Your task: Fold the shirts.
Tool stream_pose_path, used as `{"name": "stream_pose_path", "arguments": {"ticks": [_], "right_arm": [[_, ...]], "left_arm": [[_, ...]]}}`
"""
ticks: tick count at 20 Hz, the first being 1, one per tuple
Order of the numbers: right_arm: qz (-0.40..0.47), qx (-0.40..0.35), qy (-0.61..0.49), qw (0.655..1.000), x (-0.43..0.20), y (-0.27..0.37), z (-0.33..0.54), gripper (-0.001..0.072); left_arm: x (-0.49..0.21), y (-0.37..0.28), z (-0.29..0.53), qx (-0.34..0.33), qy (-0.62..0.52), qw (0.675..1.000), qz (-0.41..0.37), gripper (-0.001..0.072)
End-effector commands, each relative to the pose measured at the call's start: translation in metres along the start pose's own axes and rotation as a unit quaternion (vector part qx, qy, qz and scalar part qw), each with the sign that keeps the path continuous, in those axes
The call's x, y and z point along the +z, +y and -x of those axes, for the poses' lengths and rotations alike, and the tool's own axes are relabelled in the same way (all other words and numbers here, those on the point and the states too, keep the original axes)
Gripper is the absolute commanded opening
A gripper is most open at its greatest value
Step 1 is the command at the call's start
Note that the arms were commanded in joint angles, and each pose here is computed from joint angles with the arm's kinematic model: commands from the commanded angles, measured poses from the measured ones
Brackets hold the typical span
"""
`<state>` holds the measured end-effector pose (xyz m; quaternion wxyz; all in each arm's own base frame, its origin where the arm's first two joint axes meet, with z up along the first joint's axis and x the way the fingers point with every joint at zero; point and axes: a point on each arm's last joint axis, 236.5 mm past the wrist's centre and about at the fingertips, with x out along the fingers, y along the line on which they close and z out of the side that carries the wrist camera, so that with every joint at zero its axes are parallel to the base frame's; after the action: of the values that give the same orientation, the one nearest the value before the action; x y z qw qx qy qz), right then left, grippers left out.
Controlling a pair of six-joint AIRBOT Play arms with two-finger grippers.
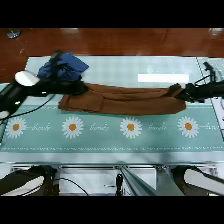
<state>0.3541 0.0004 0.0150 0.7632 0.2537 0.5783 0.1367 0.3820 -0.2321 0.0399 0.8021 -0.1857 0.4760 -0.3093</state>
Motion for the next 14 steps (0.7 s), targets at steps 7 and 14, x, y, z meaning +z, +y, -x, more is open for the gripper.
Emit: {"name": "stream_pose_path", "arguments": {"ticks": [7,14], "right_arm": [[0.061,-0.033,-0.143,0.987,-0.06,0.088,0.115,0.0026],[0.078,-0.001,-0.171,0.982,-0.063,0.113,0.126,0.0026]], "left_arm": [[-0.052,-0.139,-0.179,-0.104,0.175,0.975,-0.085,0.004],[-0.162,-0.211,-0.23,-0.149,0.281,0.945,-0.074,0.004]]}}
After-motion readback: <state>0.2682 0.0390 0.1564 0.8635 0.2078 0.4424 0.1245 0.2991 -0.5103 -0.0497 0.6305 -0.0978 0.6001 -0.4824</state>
